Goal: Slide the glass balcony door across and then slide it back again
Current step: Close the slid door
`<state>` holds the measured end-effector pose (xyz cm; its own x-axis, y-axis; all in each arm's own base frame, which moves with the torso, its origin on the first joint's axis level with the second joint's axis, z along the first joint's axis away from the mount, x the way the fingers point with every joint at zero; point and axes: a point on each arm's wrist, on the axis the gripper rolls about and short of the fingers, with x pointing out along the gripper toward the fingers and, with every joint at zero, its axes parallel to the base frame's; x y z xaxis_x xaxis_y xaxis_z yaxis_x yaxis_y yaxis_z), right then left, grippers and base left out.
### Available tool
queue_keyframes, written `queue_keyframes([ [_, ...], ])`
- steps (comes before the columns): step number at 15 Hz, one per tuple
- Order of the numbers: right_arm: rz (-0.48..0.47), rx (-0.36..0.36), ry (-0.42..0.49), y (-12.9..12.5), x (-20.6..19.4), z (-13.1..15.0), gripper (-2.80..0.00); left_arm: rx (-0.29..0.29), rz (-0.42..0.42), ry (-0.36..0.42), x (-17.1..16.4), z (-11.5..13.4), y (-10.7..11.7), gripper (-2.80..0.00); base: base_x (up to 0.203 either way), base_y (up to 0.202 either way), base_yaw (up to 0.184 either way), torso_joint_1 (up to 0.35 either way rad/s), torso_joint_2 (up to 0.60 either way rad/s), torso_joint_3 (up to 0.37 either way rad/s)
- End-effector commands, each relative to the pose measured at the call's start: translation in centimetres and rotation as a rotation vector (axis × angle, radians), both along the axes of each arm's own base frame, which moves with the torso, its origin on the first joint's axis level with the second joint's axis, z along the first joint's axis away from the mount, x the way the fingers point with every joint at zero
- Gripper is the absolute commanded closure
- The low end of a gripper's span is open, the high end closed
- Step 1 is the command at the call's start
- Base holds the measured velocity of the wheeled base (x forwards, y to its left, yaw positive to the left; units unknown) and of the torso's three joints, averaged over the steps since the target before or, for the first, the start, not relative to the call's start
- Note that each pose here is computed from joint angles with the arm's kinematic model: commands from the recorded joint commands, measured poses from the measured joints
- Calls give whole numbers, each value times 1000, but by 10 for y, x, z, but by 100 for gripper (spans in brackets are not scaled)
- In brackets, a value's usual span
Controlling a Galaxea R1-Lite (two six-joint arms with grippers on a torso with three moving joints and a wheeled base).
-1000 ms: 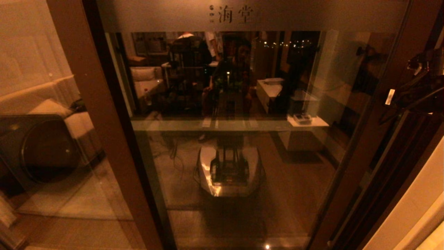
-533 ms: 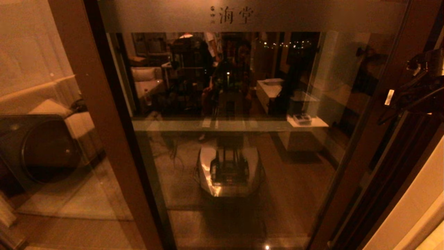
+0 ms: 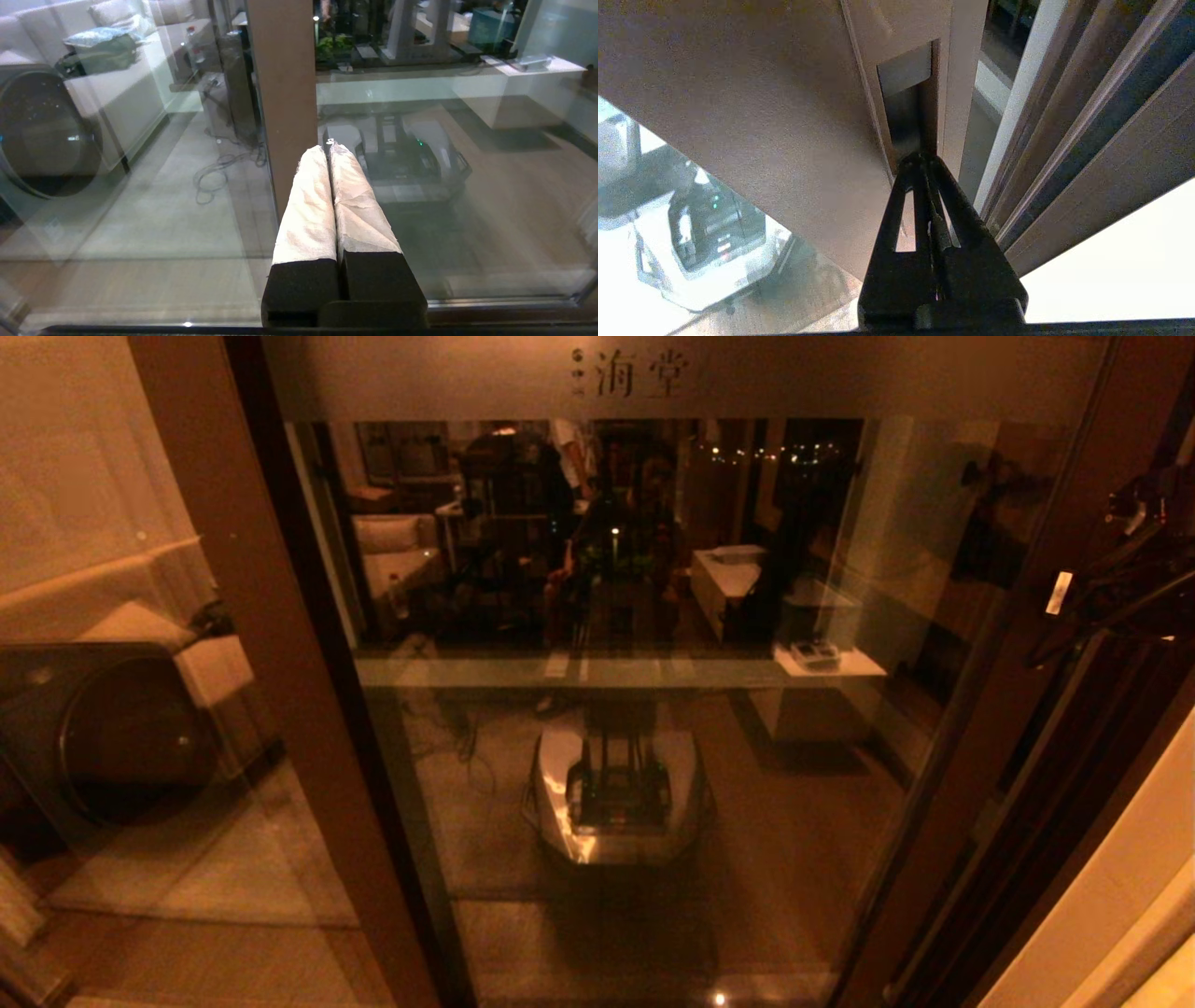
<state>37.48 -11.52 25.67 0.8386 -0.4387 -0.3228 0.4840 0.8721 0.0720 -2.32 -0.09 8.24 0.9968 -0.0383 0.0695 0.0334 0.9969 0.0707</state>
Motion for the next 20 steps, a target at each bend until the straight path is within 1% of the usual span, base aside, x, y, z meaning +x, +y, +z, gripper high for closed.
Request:
queue_keyframes([
  [1,-1,0,1,1,-2,2,0,1,0,31,2,-8,0,0,0,0,0,0,0,0],
  [6,1,-2,9,0,1,-2,0,1,0,31,3,-8,0,0,0,0,0,0,0,0],
  [11,1,-11,-16,5,-14,12,0,1,0,31,3,-8,0,0,0,0,0,0,0,0],
  [16,0,-12,-14,4,-13,11,0,1,0,31,2,-8,0,0,0,0,0,0,0,0],
  [20,-4,-17,4,-1,-8,5,0,1,0,31,3,-8,0,0,0,0,0,0,0,0],
])
